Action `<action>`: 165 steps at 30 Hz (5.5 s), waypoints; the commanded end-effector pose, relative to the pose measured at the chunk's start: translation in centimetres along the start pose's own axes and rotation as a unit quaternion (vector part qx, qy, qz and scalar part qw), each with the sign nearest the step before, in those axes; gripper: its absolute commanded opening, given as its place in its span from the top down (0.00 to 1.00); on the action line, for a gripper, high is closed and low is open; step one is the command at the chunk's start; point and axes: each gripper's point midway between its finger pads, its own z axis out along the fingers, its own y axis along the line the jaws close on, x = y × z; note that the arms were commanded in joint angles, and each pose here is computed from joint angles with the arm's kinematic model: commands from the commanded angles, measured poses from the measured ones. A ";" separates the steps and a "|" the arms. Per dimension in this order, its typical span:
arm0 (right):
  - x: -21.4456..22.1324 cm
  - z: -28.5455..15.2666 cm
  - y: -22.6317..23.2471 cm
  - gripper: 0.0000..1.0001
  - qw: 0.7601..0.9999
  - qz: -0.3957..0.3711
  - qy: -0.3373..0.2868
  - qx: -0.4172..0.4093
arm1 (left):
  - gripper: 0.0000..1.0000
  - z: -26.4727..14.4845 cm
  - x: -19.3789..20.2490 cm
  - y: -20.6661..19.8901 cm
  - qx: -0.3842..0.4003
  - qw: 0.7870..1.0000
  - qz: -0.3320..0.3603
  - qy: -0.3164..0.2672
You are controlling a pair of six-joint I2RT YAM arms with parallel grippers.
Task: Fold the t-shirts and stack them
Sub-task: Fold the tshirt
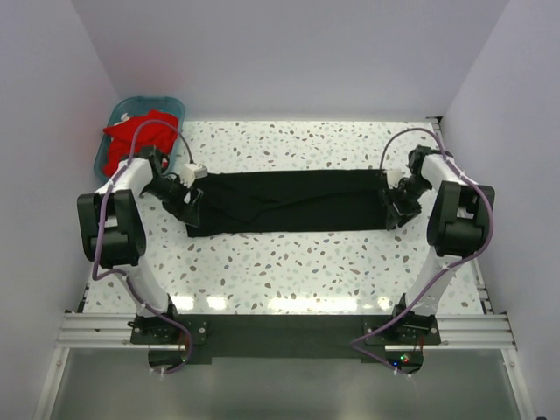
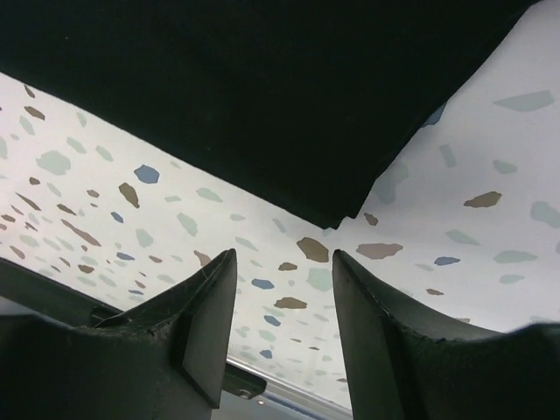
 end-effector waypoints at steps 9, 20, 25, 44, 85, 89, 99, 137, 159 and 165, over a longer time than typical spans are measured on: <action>-0.2 2.2 -0.3 0.51 0.999 0.045 -0.010 0.006 | 0.28 1.1 2.2 -0.6 0.007 1.000 -0.022 0.009; -0.1 2.3 -0.9 0.55 0.999 0.051 -0.003 0.018 | 0.43 1.8 3.2 -0.5 0.018 0.999 -0.030 0.028; -0.8 0.2 -2.3 0.48 0.997 0.055 -0.028 0.042 | 0.37 1.5 3.3 -0.6 0.016 0.999 -0.025 0.027; -2.7 1.1 -1.3 0.63 0.994 0.101 -0.033 -0.020 | 0.46 1.8 2.5 -0.6 0.037 0.999 -0.026 0.018; 3.2 1.3 -4.4 1.00 0.993 0.017 0.021 0.116 | 1.00 2.1 6.4 0.5 0.007 0.996 -0.037 0.086; 2.9 -0.5 -3.5 0.86 0.995 0.011 0.019 0.098 | 0.78 1.5 6.0 0.6 0.009 0.996 -0.032 0.079; -2.8 -8.1 3.0 0.48 0.989 -0.034 -0.140 0.032 | 0.42 -4.9 -3.3 -4.0 0.021 0.974 0.170 -0.150; -0.7 1.5 3.4 0.73 0.998 -0.024 -0.020 0.051 | 0.54 7.8 -8.7 -6.0 -0.020 0.745 0.660 -0.094; 0.1 0.9 3.6 0.73 0.998 -0.028 -0.015 0.057 | 0.54 6.2 -21.5 0.8 -0.113 0.853 0.473 -0.191; -0.5 0.1 4.1 0.73 0.998 -0.034 -0.032 0.049 | 0.49 1.2 -21.9 2.3 -0.120 0.909 0.318 -0.240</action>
